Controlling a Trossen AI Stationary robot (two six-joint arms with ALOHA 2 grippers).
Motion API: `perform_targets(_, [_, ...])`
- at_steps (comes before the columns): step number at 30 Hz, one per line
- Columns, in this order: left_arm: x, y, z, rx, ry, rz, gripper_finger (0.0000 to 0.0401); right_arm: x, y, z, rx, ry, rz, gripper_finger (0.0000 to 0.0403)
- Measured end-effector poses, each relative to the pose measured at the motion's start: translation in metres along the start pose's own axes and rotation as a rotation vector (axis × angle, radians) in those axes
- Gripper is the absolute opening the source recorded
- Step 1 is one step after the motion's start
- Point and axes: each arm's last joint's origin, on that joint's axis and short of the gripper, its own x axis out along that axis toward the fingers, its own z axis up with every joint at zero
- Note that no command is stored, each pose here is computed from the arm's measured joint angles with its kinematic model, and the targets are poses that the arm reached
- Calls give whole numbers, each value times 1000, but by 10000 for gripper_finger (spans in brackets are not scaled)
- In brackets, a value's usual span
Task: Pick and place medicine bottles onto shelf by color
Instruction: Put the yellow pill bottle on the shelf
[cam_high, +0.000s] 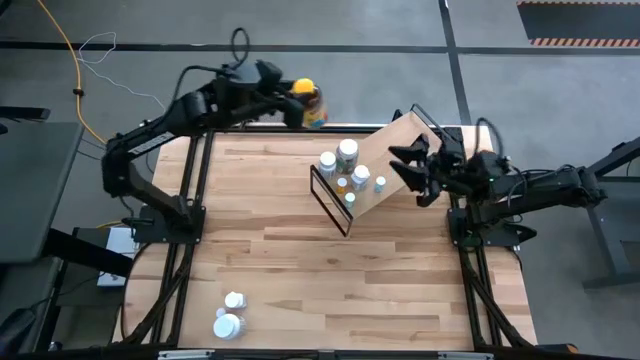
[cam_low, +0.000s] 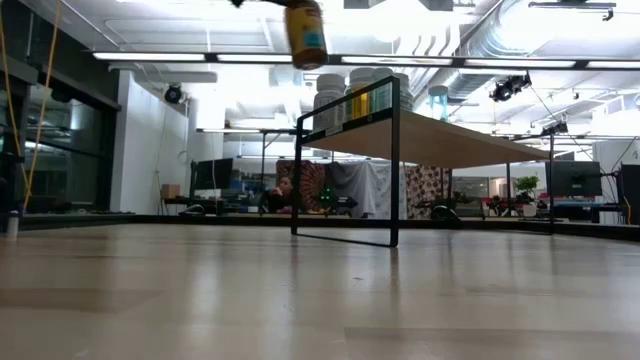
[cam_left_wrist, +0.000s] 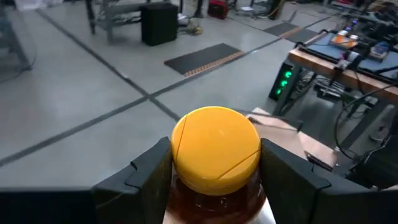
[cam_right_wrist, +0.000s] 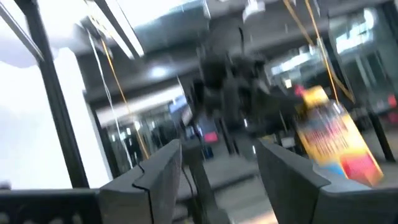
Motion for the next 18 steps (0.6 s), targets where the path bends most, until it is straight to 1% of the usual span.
perform_targets(2, [15,-13,1,24,-11,-21,198,0,2,6,-12,-64,19,199])
perform_targets(5, [39,-32,-1,49,-26,-53,198,-1,3,12,-17,-117,37,199])
perform_targets(12, [89,-70,-8,76,-108,-114,198,-1,4,10,-8,-95,68,199])
perform_targets(16, [113,-85,-20,69,-139,-135,198,-1,7,9,-2,-88,81,199])
perform_targets(18, [123,-89,-26,71,-132,-136,198,-1,8,8,1,-83,85,199])
